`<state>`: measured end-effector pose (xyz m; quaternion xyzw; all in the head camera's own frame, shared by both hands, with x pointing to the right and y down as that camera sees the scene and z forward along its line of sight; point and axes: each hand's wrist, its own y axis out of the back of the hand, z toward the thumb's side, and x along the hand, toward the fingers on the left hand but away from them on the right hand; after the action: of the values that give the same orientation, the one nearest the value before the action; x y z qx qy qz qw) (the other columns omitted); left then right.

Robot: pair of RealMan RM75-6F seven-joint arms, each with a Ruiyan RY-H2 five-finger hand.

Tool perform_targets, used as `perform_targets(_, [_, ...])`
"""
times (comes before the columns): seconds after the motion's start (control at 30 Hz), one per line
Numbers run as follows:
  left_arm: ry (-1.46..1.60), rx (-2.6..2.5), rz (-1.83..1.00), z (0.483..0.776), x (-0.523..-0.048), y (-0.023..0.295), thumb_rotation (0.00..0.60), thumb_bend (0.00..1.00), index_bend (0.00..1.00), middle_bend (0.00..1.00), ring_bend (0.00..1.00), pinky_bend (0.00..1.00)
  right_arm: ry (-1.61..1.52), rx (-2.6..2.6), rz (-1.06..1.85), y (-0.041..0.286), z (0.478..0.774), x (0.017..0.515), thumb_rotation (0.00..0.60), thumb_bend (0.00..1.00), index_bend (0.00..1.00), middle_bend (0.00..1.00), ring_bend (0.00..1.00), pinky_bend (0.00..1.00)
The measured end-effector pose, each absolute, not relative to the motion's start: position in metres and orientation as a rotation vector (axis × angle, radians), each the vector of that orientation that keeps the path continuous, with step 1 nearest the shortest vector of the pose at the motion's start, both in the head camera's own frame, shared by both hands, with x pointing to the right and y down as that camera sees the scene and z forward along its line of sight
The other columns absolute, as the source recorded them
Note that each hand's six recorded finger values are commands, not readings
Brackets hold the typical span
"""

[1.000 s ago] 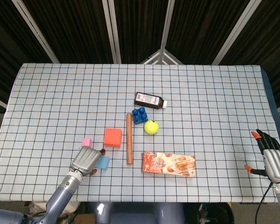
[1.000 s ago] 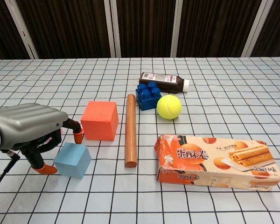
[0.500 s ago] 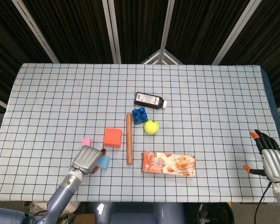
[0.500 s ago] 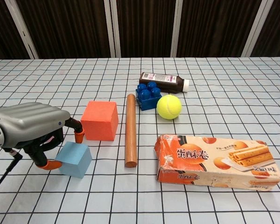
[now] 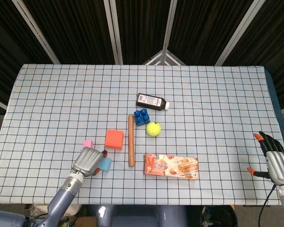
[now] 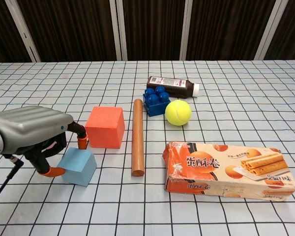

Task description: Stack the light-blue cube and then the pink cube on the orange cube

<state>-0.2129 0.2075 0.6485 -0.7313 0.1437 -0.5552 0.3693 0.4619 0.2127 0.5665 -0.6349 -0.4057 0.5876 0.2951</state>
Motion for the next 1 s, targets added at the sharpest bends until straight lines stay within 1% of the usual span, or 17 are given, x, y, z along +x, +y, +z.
perform_targets(0.2, [0.392,-1.880,-1.425,0.645,-0.215,0.204,0.600,0.32,0.38,0.83,0.79,0.89,-1.081,-1.689,1.558,0.213,0.565,0.461,0.600,0.13,0.00,0.01,0.01,0.10])
perform_targets(0.37, [0.435,-1.873,-1.412,0.633,-0.214,0.195,0.600,0.32,0.38,0.83,0.79,0.89,-1.084,-1.688,1.557,0.213,0.565,0.462,0.600,0.13,0.00,0.01,0.01,0.10])
perform_targets(0.73, [0.587,-1.849,-1.476,0.603,-0.222,0.148,0.600,0.32,0.38,0.83,0.79,0.89,-1.086,-1.685,1.554,0.213,0.564,0.462,0.600,0.13,0.00,0.01,0.01,0.10])
perform_targets(1.0, [0.620,-1.859,-1.518,0.596,-0.211,0.123,0.600,0.32,0.38,0.83,0.79,0.89,-1.086,-1.682,1.555,0.214,0.564,0.462,0.600,0.13,0.00,0.01,0.01,0.10])
